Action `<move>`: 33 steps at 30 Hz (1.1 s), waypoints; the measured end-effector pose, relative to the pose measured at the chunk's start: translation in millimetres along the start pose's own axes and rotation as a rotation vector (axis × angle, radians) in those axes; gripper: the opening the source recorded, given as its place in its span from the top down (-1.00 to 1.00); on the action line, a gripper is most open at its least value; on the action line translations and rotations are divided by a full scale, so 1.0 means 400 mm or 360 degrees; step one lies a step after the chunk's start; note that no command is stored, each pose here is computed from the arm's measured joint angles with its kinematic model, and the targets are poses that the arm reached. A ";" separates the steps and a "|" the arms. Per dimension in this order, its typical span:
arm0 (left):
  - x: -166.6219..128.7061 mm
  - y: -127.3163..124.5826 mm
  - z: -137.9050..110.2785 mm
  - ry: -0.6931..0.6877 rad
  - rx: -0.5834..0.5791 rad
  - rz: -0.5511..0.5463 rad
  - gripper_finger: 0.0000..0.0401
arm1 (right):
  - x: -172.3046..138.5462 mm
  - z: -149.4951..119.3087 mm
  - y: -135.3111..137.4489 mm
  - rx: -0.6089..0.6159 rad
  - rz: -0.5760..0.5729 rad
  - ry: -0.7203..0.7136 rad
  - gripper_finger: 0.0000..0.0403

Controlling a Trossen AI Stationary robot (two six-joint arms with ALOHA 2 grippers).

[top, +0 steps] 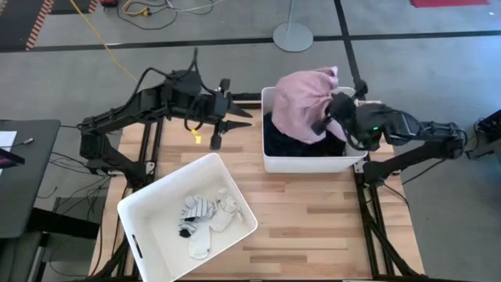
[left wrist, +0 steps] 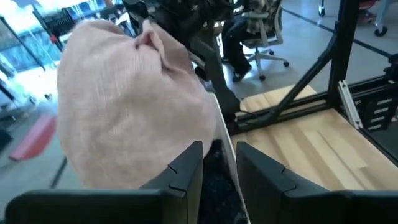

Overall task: Sort clothes
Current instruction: Put the pink long sleeve polo into the top laundry bin

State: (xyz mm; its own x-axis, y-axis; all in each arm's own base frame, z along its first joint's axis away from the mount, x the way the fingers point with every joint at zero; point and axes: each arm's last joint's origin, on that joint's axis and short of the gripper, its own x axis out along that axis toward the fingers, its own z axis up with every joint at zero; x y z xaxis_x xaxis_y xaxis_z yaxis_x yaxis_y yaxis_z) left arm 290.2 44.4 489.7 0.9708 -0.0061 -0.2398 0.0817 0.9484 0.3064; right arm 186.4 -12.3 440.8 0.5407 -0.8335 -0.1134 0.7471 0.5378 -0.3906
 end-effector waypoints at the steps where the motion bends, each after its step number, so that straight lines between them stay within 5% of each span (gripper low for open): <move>1: 0.002 -0.001 -0.004 0.0018 -0.0020 -0.0006 0.53 | 0.004 -0.015 -0.001 -0.0001 -0.0008 0.0063 1.00; 11: 0.007 -0.057 -0.032 0.0248 -0.0116 -0.0177 0.41 | 0.076 -0.141 0.029 0.0000 -0.0089 0.0684 0.97; 26: -0.018 -0.221 -0.051 0.0685 -0.0015 -0.0443 0.41 | 0.248 -0.276 0.113 -0.0116 -0.0125 0.1181 0.96; 33: -0.054 -0.281 -0.078 0.1016 -0.0018 -0.0521 0.41 | 0.307 -0.360 0.128 -0.0084 0.0020 0.1367 0.96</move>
State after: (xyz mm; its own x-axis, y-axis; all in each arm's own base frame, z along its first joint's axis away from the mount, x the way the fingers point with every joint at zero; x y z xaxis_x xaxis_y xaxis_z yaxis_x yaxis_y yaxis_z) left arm 252.9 -52.1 431.9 0.5753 -0.1074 -0.8109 0.3404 0.9328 0.1180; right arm 235.2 -105.4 275.3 0.0528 -0.6458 -0.7617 0.7126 0.5587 -0.4242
